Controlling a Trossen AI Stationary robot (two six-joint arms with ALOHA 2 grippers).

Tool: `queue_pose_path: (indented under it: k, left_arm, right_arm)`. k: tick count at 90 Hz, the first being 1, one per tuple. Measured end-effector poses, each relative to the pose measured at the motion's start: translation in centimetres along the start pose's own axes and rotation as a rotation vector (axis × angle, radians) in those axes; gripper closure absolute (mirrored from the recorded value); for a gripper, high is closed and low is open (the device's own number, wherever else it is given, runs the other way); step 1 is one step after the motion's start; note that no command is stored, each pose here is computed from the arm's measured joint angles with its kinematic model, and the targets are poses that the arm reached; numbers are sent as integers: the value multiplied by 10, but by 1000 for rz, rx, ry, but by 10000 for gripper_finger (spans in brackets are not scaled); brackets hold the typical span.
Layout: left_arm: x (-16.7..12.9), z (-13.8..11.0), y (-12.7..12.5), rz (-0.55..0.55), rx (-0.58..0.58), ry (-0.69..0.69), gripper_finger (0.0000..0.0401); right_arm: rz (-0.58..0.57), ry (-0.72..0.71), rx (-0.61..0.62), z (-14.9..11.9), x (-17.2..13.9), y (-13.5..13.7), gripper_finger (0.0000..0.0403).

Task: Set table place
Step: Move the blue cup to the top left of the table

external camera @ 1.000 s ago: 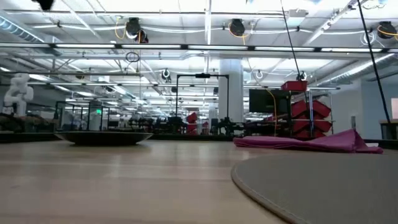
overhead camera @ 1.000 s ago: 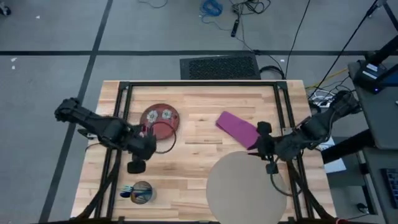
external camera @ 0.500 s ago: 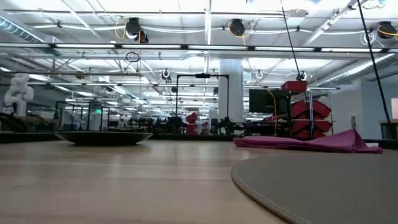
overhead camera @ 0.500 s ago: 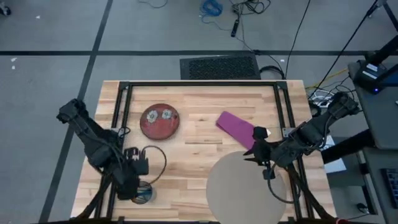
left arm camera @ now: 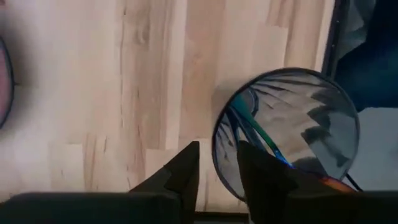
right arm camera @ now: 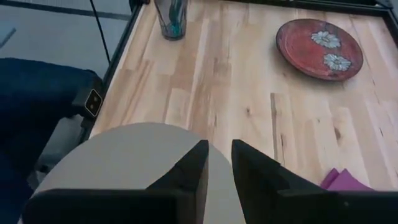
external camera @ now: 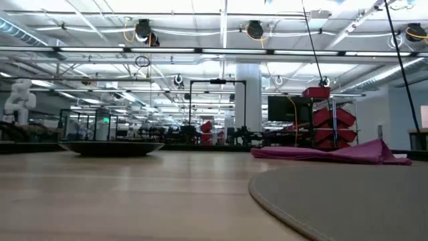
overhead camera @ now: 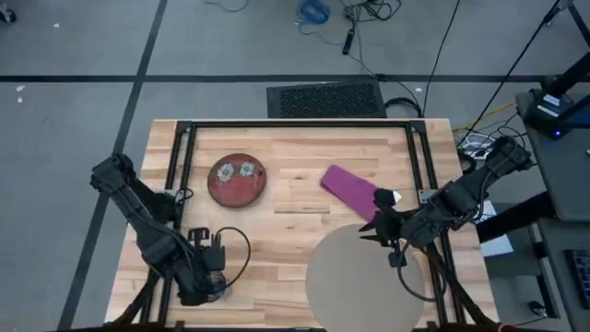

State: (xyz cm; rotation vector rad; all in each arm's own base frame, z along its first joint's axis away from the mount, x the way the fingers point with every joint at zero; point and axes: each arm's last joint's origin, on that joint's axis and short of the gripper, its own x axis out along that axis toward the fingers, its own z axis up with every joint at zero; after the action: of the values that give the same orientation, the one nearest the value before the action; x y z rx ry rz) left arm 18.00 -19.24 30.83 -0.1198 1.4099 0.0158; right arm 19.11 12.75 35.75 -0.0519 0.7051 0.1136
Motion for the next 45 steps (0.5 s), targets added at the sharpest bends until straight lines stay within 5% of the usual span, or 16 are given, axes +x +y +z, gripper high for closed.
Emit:
queue_pose_path:
  k: [45]
  left_arm:
    - [7,0,-1,-9,6,16,259]
  right_arm:
    - [27,32,-28,-5,7,17,344]
